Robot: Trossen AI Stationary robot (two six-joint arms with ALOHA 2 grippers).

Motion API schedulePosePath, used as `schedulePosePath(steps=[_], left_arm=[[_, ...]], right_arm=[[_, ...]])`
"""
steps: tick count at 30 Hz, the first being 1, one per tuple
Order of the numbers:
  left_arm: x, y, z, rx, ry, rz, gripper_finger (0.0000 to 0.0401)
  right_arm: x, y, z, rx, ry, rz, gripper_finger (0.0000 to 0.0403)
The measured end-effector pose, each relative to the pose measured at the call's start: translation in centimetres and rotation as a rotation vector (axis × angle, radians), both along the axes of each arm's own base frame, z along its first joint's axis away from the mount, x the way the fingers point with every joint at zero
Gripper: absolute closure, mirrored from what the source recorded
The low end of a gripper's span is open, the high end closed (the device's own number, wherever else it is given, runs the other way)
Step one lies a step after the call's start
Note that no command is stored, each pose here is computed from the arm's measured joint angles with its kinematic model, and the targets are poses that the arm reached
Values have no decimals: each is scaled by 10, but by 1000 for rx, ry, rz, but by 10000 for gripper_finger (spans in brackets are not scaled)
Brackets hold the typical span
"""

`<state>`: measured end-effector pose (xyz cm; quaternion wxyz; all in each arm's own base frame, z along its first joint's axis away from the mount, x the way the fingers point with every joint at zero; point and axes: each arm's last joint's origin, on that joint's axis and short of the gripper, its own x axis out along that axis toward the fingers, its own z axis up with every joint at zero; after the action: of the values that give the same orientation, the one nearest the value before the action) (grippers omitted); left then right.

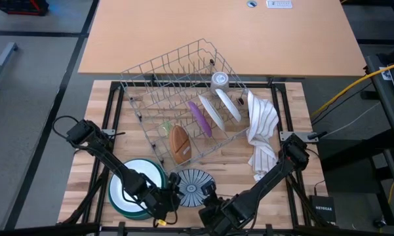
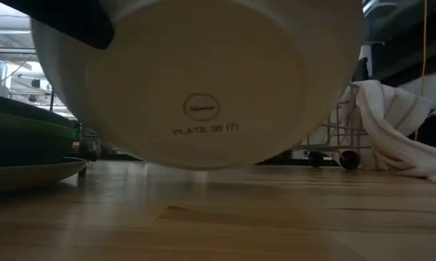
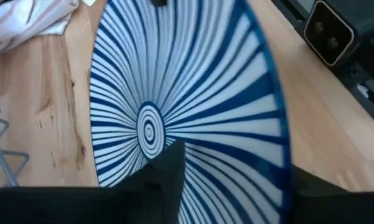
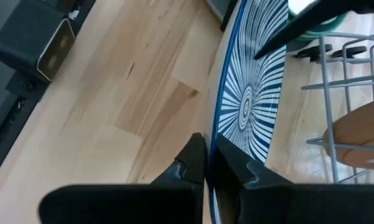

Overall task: Sort dishes
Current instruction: Put the blue patterned plate into the rack

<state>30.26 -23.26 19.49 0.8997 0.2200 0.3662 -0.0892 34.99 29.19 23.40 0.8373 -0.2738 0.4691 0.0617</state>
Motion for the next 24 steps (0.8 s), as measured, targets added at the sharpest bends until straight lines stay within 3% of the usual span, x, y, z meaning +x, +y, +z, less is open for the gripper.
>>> schedulePosePath(steps=[8,24], left_arm=[[-3,-3,2,83,-27,-45,385],[0,-11,7,66,-110,-75,396]], right_arm=[[-1,0,7,18,20,-11,385],[-2,0,7,96,96,26,275]])
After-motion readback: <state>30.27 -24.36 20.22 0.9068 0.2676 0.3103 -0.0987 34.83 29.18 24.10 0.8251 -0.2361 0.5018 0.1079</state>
